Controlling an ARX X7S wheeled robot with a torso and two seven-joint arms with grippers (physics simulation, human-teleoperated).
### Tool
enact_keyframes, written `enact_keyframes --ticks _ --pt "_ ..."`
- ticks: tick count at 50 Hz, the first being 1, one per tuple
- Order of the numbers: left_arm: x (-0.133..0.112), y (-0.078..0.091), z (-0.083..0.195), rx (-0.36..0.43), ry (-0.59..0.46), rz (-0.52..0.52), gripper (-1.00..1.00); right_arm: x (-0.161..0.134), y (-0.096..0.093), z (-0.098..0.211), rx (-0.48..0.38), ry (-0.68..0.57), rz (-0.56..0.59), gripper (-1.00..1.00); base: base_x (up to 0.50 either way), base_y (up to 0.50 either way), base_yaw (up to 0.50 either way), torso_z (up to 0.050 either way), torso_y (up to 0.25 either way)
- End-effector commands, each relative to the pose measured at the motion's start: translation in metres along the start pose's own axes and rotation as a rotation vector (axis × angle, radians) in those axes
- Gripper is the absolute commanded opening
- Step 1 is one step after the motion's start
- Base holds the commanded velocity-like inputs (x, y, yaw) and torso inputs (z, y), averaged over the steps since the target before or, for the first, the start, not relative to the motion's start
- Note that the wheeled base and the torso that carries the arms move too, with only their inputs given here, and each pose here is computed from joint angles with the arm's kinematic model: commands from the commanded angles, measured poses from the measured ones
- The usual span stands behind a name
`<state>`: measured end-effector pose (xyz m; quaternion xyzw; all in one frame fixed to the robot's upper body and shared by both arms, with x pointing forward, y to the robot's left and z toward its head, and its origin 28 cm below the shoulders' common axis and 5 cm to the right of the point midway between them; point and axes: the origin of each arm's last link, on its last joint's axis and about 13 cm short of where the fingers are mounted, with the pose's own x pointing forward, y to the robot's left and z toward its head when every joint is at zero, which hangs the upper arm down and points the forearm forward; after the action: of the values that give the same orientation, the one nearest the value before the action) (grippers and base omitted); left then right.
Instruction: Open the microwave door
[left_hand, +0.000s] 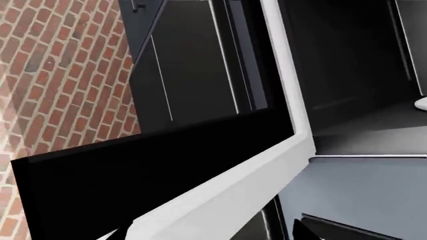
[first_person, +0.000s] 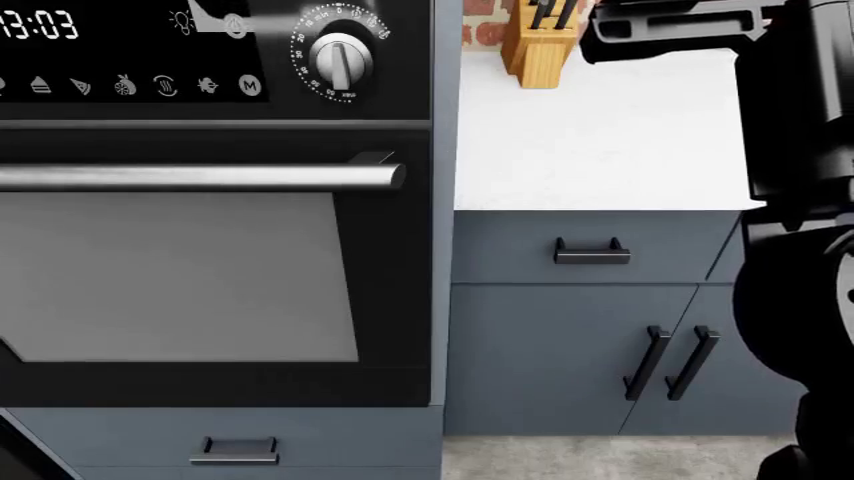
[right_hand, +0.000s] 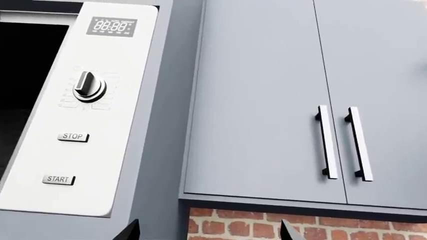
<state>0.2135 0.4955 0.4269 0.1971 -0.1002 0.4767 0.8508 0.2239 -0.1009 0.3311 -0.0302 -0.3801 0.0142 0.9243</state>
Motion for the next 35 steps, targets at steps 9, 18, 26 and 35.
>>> enact_keyframes --ticks 9,18,26,35 --pt "0.012 0.023 -0.008 0.021 0.058 0.095 1.0 0.001 0.001 0.001 -0.005 -0.002 0.003 1.0 0.0 0.0 0.0 0.0 0.0" --pt "0.021 0.028 -0.006 0.03 0.085 0.134 1.0 0.001 0.002 -0.003 -0.008 0.006 0.006 1.0 0.0 0.0 0.0 0.0 0.0" --pt "0.032 0.035 -0.001 0.075 0.095 0.188 1.0 0.002 0.002 -0.003 -0.016 0.008 0.008 1.0 0.0 0.0 0.0 0.0 0.0" --pt "0.037 0.051 -0.006 0.12 0.136 0.261 1.0 0.002 0.003 -0.003 -0.018 0.01 0.01 1.0 0.0 0.0 0.0 0.0 0.0"
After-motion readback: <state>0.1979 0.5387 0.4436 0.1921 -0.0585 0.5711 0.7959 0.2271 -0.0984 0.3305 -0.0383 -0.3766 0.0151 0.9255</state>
